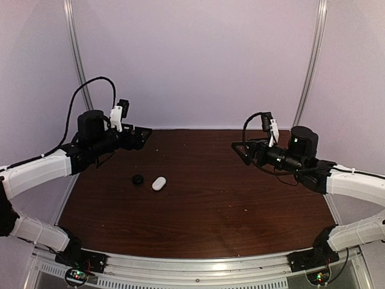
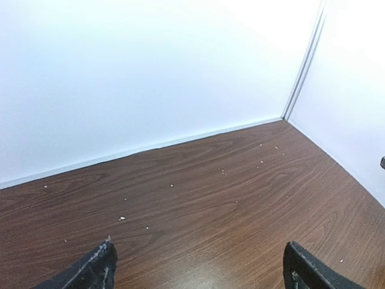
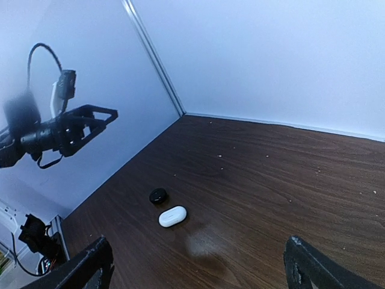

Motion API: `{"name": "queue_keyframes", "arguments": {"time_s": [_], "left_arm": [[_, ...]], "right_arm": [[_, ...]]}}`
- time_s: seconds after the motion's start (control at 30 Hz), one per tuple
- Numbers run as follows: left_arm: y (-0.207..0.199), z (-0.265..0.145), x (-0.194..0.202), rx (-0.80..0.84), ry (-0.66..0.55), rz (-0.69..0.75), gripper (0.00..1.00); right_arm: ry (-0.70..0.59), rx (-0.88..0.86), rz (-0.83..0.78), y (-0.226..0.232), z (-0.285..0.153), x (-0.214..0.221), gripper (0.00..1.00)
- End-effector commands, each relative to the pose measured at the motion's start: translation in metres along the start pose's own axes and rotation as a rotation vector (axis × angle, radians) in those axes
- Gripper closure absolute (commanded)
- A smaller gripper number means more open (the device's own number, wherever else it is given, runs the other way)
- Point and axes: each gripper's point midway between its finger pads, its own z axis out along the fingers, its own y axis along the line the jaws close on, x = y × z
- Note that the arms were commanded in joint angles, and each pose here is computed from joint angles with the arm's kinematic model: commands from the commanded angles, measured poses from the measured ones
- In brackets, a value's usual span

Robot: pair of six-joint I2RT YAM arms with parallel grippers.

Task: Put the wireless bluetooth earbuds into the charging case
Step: Reset both arms

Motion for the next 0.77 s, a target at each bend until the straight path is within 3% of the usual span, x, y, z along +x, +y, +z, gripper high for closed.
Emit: {"name": "queue_keyframes", "arguments": {"time_s": [0.0,0.37,0.73], "left_arm": [[0.008,-0.012,0.002,0.046,-0.053,-0.101,0.02],[0.045,-0.026,0.058,-0.131,0.02,-0.221,0.02],[0.042,-0.029,0.084,-0.103,0.048,-0.271,0.02]], "right_arm": [[-0.078,0.151,0.077,-0.037,-0.007,-0.021,0.0],[-0.088,0.344,0.131,-0.105,-0.031,0.017,0.0],[-0.072,0.404,0.163,-0.123,-0.043,0.049,0.0]]}}
